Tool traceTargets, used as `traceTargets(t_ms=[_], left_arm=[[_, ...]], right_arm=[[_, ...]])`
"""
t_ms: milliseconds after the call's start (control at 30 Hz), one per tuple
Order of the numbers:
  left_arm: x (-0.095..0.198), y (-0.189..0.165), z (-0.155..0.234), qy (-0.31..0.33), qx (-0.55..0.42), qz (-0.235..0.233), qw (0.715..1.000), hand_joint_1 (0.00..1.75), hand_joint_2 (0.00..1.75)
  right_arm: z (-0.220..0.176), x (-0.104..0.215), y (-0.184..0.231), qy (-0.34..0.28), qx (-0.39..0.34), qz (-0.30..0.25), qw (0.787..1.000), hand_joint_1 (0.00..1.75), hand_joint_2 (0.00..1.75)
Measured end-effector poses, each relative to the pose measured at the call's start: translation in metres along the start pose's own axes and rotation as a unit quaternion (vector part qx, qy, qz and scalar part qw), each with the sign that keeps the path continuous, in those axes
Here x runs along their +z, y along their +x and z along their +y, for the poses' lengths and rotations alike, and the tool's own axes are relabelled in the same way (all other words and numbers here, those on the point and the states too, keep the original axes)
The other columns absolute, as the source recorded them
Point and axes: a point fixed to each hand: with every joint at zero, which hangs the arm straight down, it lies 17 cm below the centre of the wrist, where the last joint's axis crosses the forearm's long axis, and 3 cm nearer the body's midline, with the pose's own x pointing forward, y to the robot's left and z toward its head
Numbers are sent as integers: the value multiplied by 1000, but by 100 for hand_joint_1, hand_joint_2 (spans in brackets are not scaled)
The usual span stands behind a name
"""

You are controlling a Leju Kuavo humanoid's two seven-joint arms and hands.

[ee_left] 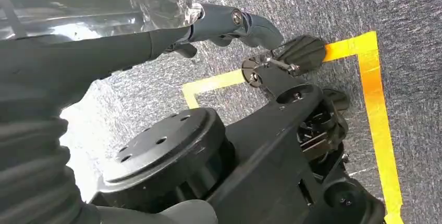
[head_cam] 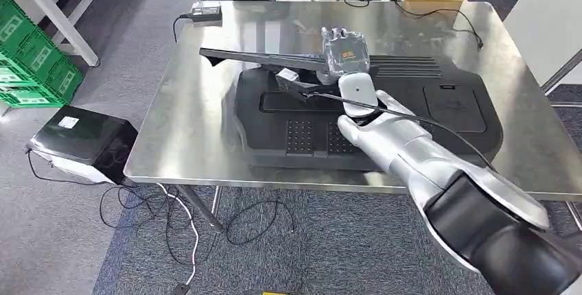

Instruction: Take the parts from the cabinet and place them on the table.

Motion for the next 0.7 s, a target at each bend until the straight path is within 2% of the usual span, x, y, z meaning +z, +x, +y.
traceTargets(t_ms=[67, 100, 467, 700], left_arm=[[0, 0, 0, 0, 1, 0, 1000, 0, 175], [0, 0, 0, 0, 1, 0, 1000, 0, 0], [-1, 2, 3, 7, -3, 6, 1000, 0, 0], [0, -1, 3, 6, -1, 8, 1000, 0, 0]], right_arm=[[-1, 0, 0, -1, 0, 0, 1000, 0, 0], [-1, -1, 0, -1, 0, 0, 1000, 0, 0], [-2, -1, 0, 0, -5, 1, 1000, 0, 0], [1, -2, 6, 17, -57, -16, 998, 0, 0]])
